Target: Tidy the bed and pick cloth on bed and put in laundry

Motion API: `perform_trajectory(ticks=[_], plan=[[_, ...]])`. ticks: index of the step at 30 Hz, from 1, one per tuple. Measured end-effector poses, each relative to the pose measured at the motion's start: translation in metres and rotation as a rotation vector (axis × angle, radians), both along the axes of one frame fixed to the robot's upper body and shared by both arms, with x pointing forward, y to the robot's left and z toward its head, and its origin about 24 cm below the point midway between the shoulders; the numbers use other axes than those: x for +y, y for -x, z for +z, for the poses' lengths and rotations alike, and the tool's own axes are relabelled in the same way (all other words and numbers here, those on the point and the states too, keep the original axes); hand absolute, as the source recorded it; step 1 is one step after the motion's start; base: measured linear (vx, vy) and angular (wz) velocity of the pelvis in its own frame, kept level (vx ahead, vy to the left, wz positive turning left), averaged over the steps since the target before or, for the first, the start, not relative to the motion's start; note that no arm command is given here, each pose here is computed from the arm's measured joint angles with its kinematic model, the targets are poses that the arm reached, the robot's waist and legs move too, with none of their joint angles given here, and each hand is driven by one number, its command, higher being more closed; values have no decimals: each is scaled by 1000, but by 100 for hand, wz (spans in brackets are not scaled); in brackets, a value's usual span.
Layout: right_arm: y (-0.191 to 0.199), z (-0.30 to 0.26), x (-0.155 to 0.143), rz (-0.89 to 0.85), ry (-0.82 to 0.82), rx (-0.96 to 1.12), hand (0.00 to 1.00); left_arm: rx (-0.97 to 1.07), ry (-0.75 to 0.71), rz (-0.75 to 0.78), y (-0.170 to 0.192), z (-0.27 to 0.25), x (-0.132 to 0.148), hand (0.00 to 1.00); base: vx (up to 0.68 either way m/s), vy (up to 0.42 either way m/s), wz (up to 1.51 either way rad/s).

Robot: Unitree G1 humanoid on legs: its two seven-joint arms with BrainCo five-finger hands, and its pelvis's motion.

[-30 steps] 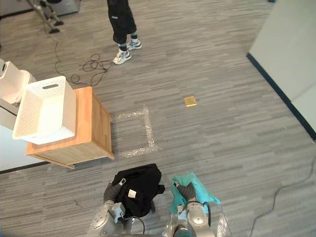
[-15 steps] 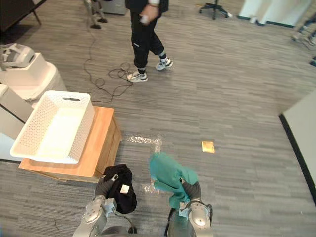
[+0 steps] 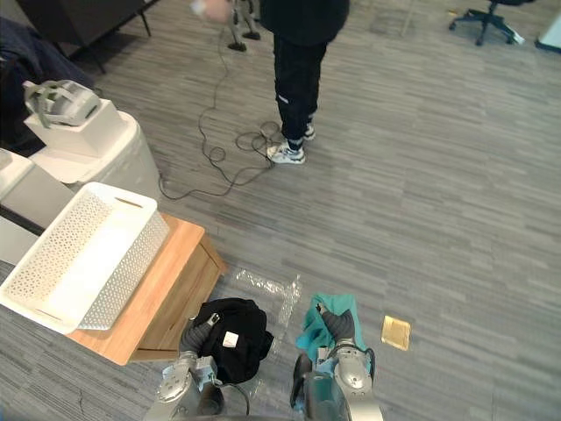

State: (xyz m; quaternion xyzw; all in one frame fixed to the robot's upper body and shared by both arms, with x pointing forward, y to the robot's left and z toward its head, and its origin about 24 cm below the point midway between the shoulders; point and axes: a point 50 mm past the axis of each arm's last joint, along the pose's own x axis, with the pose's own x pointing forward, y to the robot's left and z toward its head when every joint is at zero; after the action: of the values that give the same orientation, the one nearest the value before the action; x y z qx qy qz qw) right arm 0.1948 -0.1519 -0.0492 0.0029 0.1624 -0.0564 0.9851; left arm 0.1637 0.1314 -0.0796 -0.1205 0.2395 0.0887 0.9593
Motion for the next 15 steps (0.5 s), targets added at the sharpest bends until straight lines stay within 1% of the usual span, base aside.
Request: perform_trajectory(ticks=[5,9,13,15], plan=[[-6,4,-5,5,18,-24,100,-22,3,49,-1,4,7,100,385,39,56],[-4,3,-7,-5,21,-16,100,-56,-3,77,-7,11,12,100,452,161,145],[-10,12,-3,-12,-4,-61,100,-53,-24,105,-3,11,24,100,417,121,135],[-10,13,-2,-8,-5,-68,100,-41,-31,84,3,10,24,100,455,34,140]])
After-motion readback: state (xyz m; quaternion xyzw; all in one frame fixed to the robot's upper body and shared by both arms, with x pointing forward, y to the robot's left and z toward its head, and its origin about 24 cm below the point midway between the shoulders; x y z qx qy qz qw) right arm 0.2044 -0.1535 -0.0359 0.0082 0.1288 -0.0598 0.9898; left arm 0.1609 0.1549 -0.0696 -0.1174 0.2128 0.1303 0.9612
